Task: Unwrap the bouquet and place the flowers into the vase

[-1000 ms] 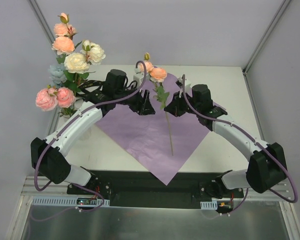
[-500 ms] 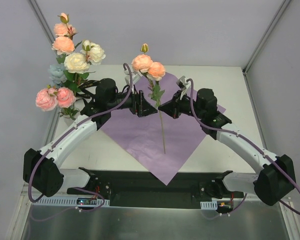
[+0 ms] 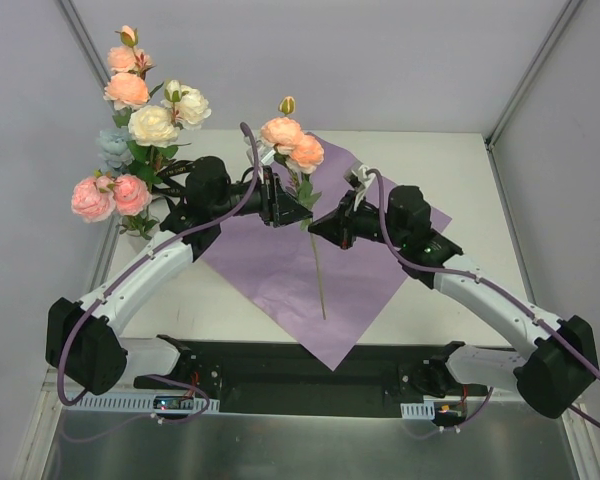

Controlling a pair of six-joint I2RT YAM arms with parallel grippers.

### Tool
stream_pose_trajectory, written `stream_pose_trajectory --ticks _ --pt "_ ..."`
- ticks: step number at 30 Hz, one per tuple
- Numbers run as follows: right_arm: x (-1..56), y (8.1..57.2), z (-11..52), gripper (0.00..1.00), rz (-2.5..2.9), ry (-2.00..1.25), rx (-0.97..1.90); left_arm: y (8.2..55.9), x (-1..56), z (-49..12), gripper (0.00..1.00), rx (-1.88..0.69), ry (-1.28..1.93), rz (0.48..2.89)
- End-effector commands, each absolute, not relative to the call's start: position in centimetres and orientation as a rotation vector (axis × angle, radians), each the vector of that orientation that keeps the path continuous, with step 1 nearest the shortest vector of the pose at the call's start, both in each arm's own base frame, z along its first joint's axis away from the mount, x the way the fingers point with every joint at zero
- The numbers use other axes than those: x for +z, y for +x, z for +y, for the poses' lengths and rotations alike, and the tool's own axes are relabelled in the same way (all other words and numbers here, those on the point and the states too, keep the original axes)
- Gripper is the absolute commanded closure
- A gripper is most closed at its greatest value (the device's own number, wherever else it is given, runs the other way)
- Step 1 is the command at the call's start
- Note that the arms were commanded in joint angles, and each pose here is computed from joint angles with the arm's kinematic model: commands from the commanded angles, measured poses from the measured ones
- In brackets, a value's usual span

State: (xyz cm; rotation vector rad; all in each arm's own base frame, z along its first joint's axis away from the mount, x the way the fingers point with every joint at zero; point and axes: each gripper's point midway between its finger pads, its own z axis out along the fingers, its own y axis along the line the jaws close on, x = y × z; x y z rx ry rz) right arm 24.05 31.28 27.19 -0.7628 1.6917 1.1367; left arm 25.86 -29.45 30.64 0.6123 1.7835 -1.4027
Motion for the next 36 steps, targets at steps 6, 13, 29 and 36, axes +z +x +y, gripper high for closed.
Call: stream_pose_trajectory --ticks 6,13,29,36 --pt "30.3 22.2 31.6 0.99 1.572 -0.853 1.139 25.4 31.6 -29.8 0.88 -1.460 0.693 1.716" --pt "28.4 26.7 27.2 0.51 1.739 -0.604 0.782 24.9 31.4 -29.5 1.00 -1.283 0.815 1.679" --pt "27.0 27.5 16.3 0.31 1.784 -0.279 0.439 17.9 43.4 -18.0 1.00 -0.536 0.705 1.283" --pt "26.5 27.8 16.2 0.31 1.788 -0.275 0.436 13.8 51.8 -3.1 1.00 -0.314 0.206 1.234"
